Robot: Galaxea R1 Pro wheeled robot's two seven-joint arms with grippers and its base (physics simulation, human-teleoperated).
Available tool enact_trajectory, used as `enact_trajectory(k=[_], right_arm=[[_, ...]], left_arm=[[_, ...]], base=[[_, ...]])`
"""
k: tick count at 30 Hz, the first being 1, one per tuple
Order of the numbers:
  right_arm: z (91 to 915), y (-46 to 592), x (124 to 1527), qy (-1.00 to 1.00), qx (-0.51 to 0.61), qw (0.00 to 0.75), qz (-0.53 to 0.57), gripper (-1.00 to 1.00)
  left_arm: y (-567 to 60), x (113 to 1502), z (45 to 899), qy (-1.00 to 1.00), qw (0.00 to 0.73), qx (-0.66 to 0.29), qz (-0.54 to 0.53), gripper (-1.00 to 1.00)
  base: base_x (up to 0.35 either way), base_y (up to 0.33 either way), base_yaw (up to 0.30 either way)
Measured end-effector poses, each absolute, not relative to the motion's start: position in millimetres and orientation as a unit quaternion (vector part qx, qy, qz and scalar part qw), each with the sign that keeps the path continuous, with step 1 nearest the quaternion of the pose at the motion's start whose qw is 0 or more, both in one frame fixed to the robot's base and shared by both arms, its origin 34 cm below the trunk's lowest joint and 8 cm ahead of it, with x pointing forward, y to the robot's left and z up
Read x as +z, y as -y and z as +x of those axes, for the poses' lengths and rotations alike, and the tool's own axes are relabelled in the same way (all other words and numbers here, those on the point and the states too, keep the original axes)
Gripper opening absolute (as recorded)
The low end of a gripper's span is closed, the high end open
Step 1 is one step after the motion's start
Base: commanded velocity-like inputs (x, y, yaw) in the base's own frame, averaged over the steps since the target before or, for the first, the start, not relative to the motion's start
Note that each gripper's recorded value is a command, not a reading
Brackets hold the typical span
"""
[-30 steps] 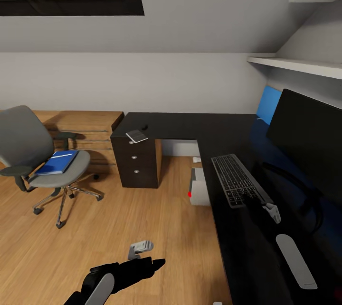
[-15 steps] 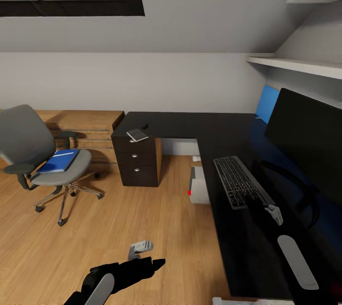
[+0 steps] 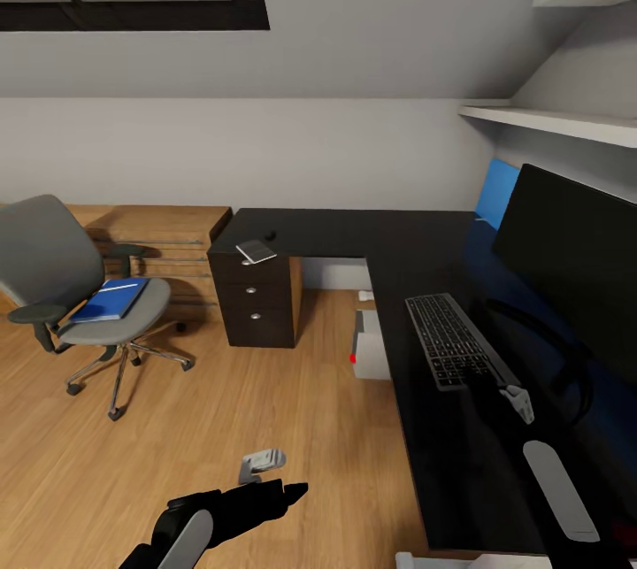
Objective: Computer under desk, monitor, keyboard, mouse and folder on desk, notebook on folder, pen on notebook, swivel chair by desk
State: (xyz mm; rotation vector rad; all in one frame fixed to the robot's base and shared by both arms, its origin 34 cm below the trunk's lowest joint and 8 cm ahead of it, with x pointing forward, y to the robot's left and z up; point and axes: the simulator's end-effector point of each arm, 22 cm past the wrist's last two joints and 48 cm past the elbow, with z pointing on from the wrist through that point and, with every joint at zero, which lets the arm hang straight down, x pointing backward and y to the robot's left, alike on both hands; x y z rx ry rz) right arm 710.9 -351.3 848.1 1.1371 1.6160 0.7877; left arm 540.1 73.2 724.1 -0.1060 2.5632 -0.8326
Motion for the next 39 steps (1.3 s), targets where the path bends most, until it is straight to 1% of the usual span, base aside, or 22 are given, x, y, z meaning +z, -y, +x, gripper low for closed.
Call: enact_trajectory(k=[39], right_arm=[[709.8,372.5,850.8,-0.644,0.294,0.513,0.485,-1.0]], left_arm=[[-73.3,724.2,540.4,-0.927,0.221,-0.301,-0.038,1.0]], base=[[0.0,0.0,0.0]])
